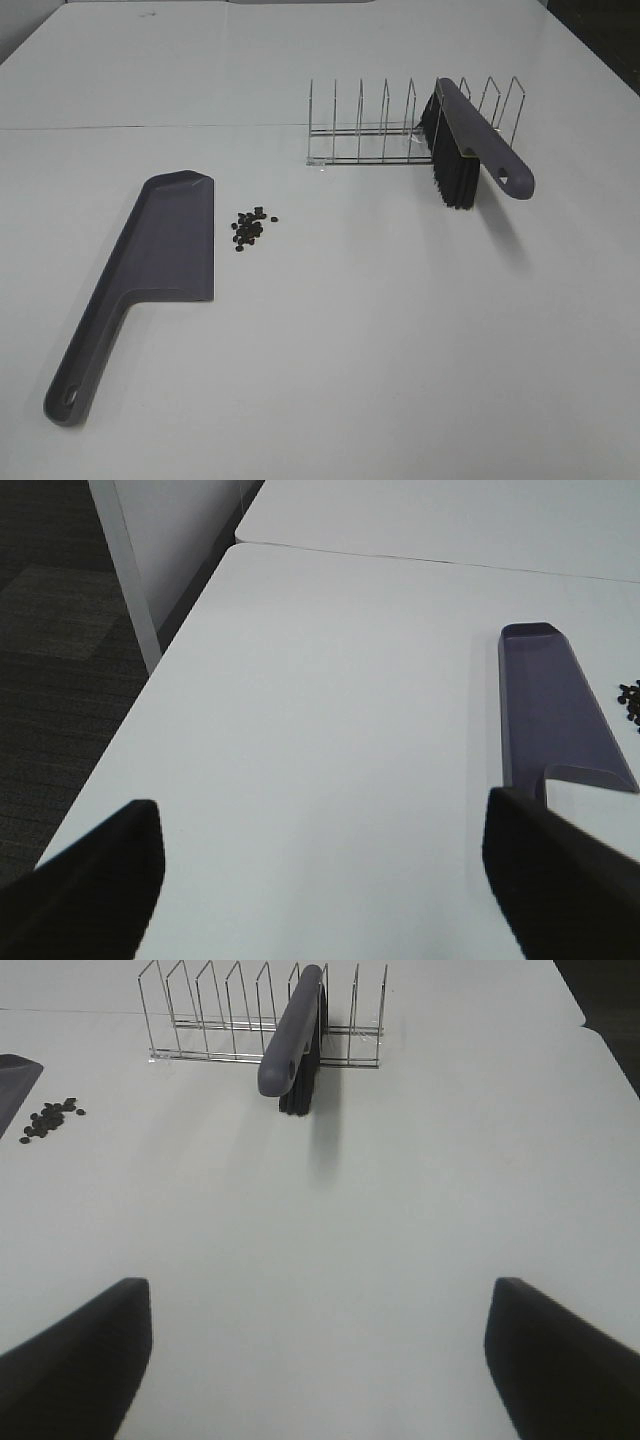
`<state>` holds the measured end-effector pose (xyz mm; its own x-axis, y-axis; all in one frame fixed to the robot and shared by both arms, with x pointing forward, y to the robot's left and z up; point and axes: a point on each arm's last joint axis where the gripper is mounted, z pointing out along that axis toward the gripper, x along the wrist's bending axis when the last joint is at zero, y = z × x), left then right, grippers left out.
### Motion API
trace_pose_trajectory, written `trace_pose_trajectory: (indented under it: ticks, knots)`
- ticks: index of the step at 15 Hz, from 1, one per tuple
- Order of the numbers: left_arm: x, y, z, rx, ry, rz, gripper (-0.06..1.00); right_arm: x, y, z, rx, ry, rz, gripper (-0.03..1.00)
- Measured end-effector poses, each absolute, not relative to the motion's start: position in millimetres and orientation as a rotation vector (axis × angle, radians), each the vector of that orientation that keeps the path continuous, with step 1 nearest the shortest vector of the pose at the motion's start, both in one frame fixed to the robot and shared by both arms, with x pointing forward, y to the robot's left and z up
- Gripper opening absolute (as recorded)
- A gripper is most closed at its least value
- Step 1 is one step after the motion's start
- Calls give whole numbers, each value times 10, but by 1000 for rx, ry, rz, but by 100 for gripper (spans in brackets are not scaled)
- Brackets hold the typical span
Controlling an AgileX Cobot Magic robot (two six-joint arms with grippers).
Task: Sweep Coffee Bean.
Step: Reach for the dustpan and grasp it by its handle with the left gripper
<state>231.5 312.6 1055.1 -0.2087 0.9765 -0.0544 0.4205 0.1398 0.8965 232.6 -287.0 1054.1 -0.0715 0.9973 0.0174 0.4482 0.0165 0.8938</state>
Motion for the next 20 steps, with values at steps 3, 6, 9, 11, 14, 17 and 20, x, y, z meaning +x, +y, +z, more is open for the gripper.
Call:
trace_pose_trajectory:
  ticks: [3, 6, 9, 11, 14, 17, 20]
  knots:
    - [2315, 3126, 10551, 1353, 1732, 1027, 81, 2326, -2870, 10541, 1509, 1603, 1008, 80]
    - [2315, 3126, 10551, 1353, 1732, 1027, 81, 2326, -2870, 10541, 1509, 1603, 1008, 80]
    - [2315, 3126, 10551, 1353, 1732, 1027, 81, 2326, -2870, 10541, 1509, 1603, 1008, 80]
    - [2315, 3126, 10551, 1353, 1732, 1027, 81, 2326, -2870, 10541, 1509, 1603, 1008, 80]
    - [2315, 3126, 10551, 1353, 1732, 1027, 81, 2326, -2870, 10541, 1509, 1603, 1008, 80]
    - [2315, 3126, 10551, 1353, 1732, 1027, 81, 2326, -2870, 10541, 1509, 1603, 1008, 80]
    - [2315, 3126, 10551, 1353, 1732, 1027, 81, 2326, -2870, 10541, 1509, 1603, 1008, 80]
